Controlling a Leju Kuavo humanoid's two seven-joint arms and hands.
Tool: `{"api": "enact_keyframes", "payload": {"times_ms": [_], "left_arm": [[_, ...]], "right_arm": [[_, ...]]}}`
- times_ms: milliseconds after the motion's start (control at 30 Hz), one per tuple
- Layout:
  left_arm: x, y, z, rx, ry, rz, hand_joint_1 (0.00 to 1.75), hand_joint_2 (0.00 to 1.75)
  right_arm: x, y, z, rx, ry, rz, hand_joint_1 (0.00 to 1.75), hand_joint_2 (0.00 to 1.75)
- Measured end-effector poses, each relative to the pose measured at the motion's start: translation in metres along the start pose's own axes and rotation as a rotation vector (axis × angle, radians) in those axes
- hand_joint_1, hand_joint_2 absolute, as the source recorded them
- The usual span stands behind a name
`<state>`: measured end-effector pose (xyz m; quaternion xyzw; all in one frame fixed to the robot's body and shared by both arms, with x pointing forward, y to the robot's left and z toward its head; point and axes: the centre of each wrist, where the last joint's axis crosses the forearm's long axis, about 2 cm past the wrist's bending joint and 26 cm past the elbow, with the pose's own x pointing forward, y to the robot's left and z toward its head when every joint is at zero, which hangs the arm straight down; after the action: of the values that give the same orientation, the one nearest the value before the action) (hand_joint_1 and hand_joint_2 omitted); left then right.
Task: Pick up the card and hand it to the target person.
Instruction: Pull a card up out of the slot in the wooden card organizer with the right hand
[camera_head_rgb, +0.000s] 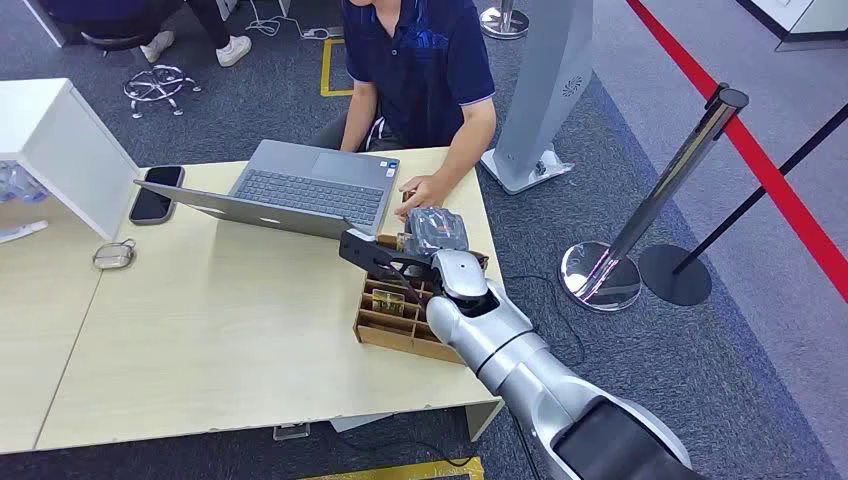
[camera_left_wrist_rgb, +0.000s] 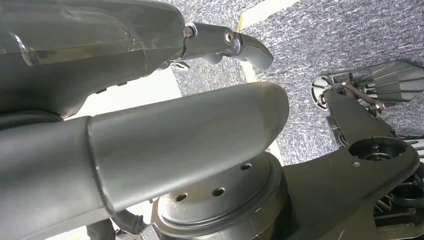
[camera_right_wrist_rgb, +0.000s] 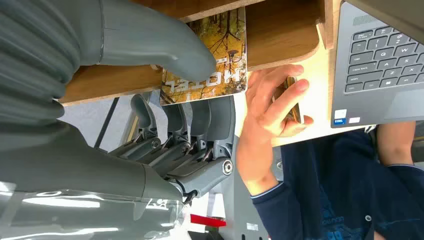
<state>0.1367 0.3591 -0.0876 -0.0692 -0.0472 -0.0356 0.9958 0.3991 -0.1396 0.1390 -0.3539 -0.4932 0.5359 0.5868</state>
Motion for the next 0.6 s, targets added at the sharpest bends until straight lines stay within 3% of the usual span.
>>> {"api": "enact_keyframes", "payload": {"times_ms": [600], "left_arm": [[-0.0016, -0.0001, -0.0003, -0.001, 0.000, 0.003, 0.00, 0.00]], "right_arm": [[0.0009, -0.0027, -0.0003, -0.014, -0.011, -0.016, 1.37, 1.75]]}}
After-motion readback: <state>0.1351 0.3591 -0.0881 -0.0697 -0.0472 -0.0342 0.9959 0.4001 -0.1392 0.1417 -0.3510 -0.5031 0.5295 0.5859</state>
